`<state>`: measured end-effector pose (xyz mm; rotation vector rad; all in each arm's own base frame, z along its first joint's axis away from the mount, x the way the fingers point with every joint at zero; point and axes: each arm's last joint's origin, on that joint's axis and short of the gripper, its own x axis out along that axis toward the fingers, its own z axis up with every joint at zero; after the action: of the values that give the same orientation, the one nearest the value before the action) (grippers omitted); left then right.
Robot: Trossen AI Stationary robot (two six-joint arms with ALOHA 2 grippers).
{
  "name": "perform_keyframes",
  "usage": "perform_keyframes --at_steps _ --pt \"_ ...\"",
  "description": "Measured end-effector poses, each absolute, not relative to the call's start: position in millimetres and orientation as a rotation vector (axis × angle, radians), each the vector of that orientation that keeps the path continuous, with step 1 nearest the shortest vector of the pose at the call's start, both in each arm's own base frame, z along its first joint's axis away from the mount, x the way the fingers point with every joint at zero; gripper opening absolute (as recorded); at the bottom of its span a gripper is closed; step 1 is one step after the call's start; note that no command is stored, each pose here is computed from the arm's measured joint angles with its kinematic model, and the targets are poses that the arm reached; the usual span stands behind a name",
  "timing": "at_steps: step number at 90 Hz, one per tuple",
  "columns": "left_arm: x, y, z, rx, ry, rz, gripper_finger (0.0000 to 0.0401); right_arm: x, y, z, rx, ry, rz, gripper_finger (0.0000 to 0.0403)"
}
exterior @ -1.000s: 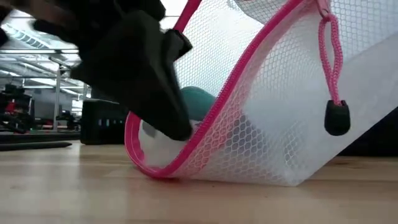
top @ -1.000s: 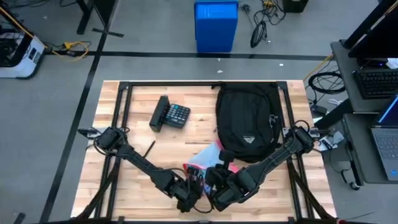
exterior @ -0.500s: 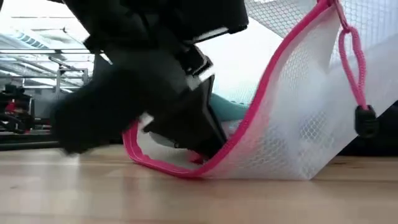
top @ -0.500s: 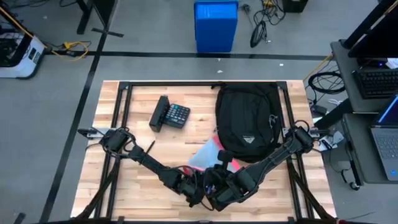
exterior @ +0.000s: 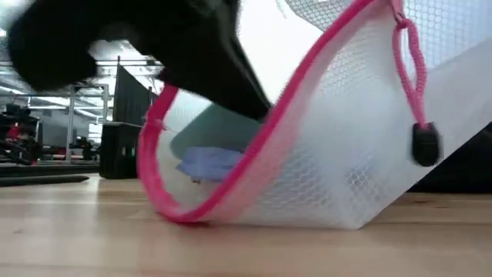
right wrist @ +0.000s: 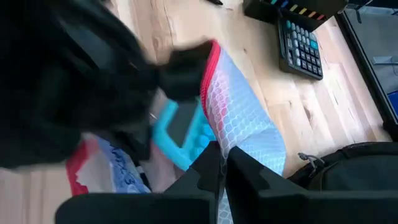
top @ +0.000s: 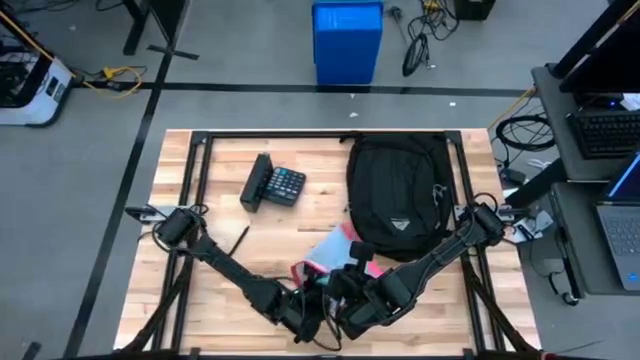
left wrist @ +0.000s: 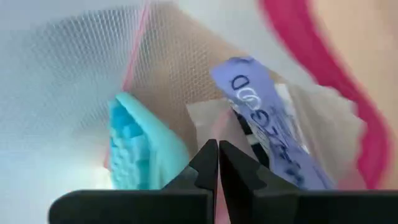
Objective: Unpack backpack
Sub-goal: Put the black pen into the white zip bag
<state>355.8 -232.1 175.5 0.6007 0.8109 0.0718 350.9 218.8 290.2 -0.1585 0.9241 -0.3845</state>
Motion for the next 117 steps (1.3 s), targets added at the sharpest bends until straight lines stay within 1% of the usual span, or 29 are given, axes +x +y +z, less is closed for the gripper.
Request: perform_keyframes --at_steps 13,24,34,43,50,63,77,89,97,108,117 --pt "330 -242 206 0.544 0.802 0.06 0.0003 351 219 290 -0.159 0.925 -0.383 0.0" --pt "303 -240 214 0.488 0.906 0.125 0.0003 351 219 290 -0.159 0.926 -0.383 0.0" --pt "277 -229 219 0.313 1.028 0.312 0.0003 351 219 290 -0.159 0.926 -0.383 0.0" --pt "255 -218 218 0.151 1.136 0.554 0.0003 351 219 290 -0.159 0.926 -0.382 0.0" --pt "241 -212 218 0.061 1.175 0.724 0.0003 351 219 290 -0.16 0.926 -0.382 0.0" --pt "223 -202 210 0.077 1.214 0.915 0.0003 351 219 290 -0.168 0.928 -0.378 0.0" --pt "212 -184 191 0.055 1.264 1.031 0.0003 350 220 290 -0.173 0.929 -0.376 0.0" --pt "200 -165 170 0.066 1.299 1.167 0.0003 349 221 290 -0.183 0.931 -0.369 0.0" --pt "196 -158 163 0.074 1.312 1.212 0.0003 348 222 290 -0.186 0.934 -0.368 0.0" --pt "196 -154 161 0.094 1.383 1.201 0.0003 348 222 290 -0.187 0.935 -0.368 0.0" --pt "199 -154 164 0.01 1.422 1.251 0.0003 348 221 290 -0.186 0.934 -0.369 0.0"
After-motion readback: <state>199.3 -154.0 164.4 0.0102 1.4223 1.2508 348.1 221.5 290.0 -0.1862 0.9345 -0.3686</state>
